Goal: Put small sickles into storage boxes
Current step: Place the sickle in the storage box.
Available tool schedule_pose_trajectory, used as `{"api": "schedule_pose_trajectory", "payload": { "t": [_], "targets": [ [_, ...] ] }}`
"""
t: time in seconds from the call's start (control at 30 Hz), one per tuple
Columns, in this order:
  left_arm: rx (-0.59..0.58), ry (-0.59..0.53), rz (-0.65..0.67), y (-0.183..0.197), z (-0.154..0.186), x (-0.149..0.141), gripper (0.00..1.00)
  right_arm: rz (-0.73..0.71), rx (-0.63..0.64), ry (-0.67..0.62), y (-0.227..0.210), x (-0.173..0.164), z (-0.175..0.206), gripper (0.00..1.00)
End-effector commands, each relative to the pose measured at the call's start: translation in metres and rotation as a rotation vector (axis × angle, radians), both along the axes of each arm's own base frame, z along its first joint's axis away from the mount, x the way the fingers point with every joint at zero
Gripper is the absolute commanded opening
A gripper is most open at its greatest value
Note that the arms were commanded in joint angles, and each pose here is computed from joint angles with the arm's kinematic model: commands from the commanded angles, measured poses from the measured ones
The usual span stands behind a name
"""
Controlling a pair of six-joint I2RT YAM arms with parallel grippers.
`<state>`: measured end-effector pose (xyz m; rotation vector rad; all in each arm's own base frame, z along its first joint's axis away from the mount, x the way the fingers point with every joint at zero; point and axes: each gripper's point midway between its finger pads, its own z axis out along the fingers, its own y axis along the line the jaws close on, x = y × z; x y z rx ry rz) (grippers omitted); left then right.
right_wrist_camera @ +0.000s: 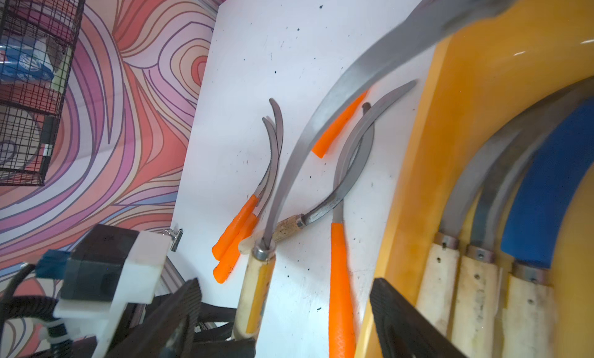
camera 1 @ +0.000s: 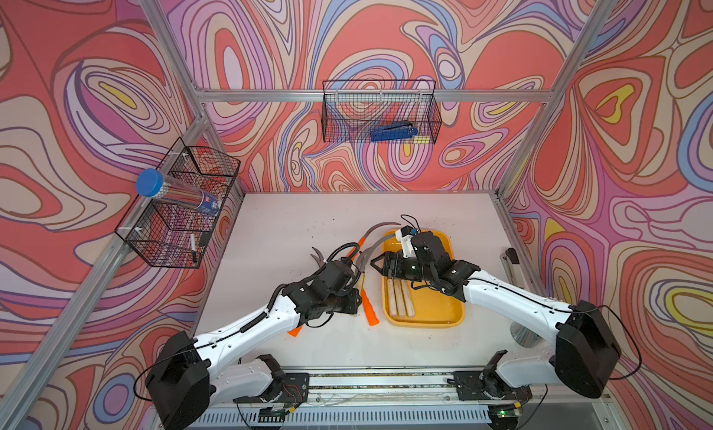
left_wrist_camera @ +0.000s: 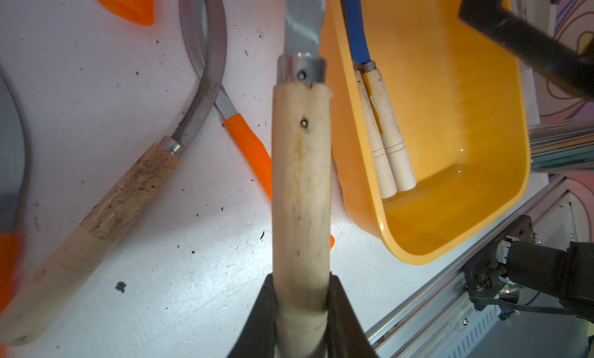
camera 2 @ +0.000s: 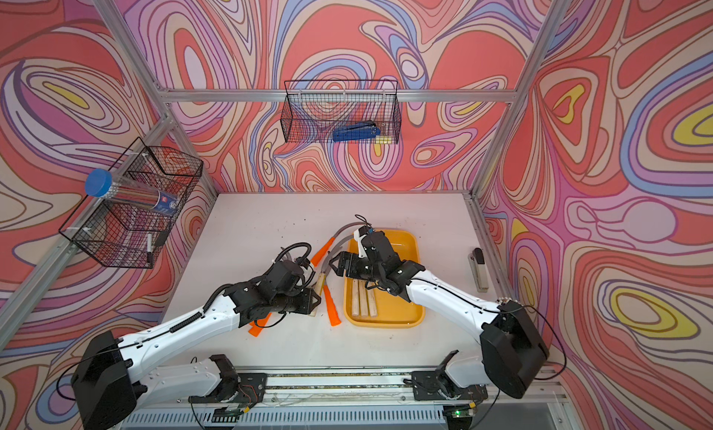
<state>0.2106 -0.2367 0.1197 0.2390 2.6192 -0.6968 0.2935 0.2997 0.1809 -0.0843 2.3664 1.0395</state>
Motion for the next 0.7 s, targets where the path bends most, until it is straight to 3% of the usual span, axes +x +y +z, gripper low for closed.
{"api": "schedule_pose_trajectory", "payload": {
  "t": [0.0,0.4,0.67],
  "targets": [
    [-0.100,-0.044,-0.026,-0.012,0.019,0.003,0.00,-0.008,0.025,-0.011,0.014,0.001,0.001,0.83],
    [-0.171,-0.014,-0.005,-0.021,0.021,0.005,0.00,-0.002,0.017,-0.020,0.037,-0.006,-0.010,0.69],
    [-0.214,-0.019,0.006,-0.028,0.023,0.009,0.00,-0.007,0.018,-0.023,0.042,-0.006,-0.014,0.47]
  ]
}}
